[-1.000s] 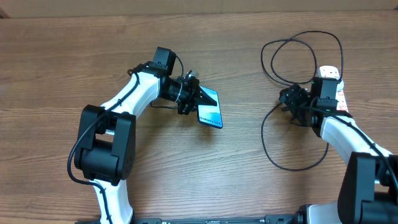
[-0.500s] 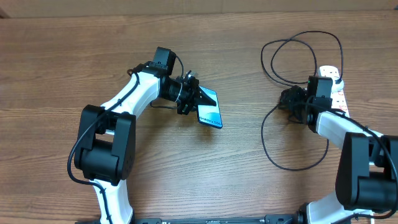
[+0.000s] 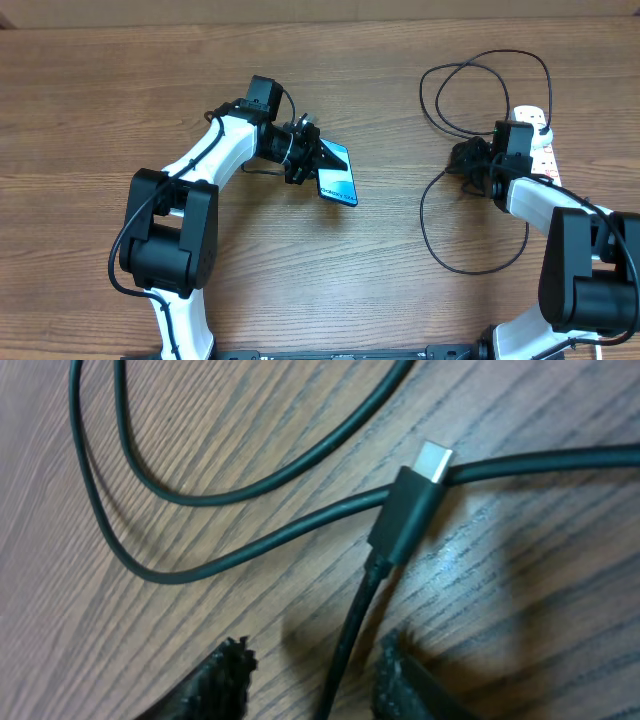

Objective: Plug charger to phone and switch on socket
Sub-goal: 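Grasp the black USB-C cable end near the power strip with the right gripper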

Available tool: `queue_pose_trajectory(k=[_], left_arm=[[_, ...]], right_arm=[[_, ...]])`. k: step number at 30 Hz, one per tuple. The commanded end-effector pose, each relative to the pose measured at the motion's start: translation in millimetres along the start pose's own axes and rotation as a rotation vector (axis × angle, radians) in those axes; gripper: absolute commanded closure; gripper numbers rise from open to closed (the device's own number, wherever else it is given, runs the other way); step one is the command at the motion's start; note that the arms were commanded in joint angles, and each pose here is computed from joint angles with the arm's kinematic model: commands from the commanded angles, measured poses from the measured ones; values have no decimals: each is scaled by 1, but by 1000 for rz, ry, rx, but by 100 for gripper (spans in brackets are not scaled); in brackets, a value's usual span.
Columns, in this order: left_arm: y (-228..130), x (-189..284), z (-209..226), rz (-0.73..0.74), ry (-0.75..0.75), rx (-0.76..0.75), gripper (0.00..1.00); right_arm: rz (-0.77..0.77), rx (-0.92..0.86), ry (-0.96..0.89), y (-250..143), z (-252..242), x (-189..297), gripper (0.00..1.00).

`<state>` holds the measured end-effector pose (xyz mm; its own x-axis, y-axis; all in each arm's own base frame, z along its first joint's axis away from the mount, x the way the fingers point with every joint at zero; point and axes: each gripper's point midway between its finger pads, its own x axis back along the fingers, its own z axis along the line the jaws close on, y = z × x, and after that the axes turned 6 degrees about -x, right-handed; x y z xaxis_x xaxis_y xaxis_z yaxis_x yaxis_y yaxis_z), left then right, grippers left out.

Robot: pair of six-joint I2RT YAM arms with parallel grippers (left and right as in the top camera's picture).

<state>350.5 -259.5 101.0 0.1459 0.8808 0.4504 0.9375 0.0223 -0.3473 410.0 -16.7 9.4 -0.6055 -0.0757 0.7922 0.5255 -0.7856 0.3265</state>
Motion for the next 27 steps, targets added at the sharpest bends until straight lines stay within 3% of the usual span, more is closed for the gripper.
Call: queue_pose_trajectory(k=[1,4,13,21,27], left_arm=[[-5,3,-11,10,-28,-5,96],[-5,3,-11,10,-28,-5,96],[-9,3,-16,34,-59,-18,96],[-15,4,-24,69,-105,-19,96],[-17,5,-26,78,-119,-56,96]], right_arm=[[-22,-3,-22,4,-5,-3,61],[-33,-3,-33,5,-7,-3,65],[-1,-2,-7,0,-3,-3,96],[151,-16,44,-29,5,8,96],[314,29,141,-57,26,50,96]])
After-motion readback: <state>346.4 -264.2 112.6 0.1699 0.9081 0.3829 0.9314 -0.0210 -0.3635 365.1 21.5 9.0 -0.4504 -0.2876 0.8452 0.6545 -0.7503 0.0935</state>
